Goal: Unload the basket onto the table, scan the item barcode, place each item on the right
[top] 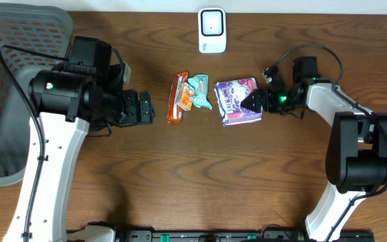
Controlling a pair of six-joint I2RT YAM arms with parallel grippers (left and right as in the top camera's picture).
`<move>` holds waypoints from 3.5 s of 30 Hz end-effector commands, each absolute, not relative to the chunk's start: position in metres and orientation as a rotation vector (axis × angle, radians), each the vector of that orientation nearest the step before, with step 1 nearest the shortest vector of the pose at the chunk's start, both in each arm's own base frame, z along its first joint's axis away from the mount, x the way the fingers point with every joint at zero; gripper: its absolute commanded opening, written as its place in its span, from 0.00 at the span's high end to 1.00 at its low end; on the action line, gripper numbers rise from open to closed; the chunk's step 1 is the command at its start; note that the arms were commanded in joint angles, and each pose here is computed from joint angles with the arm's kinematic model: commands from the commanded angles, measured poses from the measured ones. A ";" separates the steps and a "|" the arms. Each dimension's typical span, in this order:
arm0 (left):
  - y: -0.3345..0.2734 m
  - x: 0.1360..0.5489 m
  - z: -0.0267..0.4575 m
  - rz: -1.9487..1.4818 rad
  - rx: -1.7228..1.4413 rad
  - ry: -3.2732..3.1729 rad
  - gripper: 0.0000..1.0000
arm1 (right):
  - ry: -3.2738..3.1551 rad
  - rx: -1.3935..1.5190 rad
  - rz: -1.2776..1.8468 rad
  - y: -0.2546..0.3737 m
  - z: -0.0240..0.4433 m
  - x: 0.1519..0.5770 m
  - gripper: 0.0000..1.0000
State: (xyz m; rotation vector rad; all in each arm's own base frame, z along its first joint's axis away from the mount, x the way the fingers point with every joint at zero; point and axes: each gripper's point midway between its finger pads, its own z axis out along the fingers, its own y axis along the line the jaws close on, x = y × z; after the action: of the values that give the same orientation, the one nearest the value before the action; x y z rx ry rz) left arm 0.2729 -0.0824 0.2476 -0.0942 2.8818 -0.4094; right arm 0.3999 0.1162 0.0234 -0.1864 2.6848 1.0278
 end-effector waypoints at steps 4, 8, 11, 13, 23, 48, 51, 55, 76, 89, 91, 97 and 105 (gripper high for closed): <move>-0.082 0.272 0.245 -0.400 -0.101 2.893 0.02 | 2.688 -0.129 1.083 0.120 0.022 0.395 0.68; -0.082 0.272 0.245 -0.400 -0.100 2.893 0.02 | 2.715 -0.057 0.987 0.110 0.036 0.409 0.91; -0.082 0.272 0.245 -0.400 -0.101 2.893 0.02 | 2.753 -0.037 0.762 0.090 0.060 0.424 0.99; -0.082 0.272 0.245 -0.400 -0.100 2.893 0.02 | 2.779 -0.027 0.580 0.075 0.078 0.430 0.99; -0.082 0.272 0.245 -0.400 -0.100 2.893 0.02 | 2.673 0.227 -0.737 -0.016 0.147 0.413 0.99; -0.082 0.272 0.245 -0.400 -0.101 2.893 0.02 | 2.799 -0.268 -0.219 0.208 0.077 0.395 0.42; -0.082 0.272 0.245 -0.400 -0.101 2.893 0.02 | 2.791 -0.230 -0.128 0.212 0.106 0.408 0.37; -0.082 0.272 0.245 -0.400 -0.101 2.893 0.03 | 2.773 -0.150 -0.116 0.186 0.138 0.428 0.30; -0.082 0.272 0.245 -0.400 -0.101 2.893 0.02 | 2.790 -0.405 1.011 0.134 0.051 0.396 0.09; -0.082 0.272 0.245 -0.400 -0.100 2.893 0.02 | 2.821 -0.237 1.054 0.141 0.029 0.386 0.99; -0.082 0.272 0.245 -0.400 -0.100 2.893 0.02 | 2.792 -0.194 1.078 0.145 0.043 0.396 0.99; -0.082 0.272 0.245 -0.400 -0.100 2.893 0.02 | 2.595 -0.149 1.115 0.155 0.112 0.447 0.99; -0.082 0.272 0.245 -0.400 -0.101 2.893 0.02 | 2.203 0.020 1.156 0.177 0.200 0.532 0.99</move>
State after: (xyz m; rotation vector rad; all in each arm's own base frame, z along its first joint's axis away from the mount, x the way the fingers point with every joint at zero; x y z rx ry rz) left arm 0.2729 -0.0824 0.2476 -0.0942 2.8818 -0.4094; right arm 0.5229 0.1599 0.1553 -0.1369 2.2845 1.0435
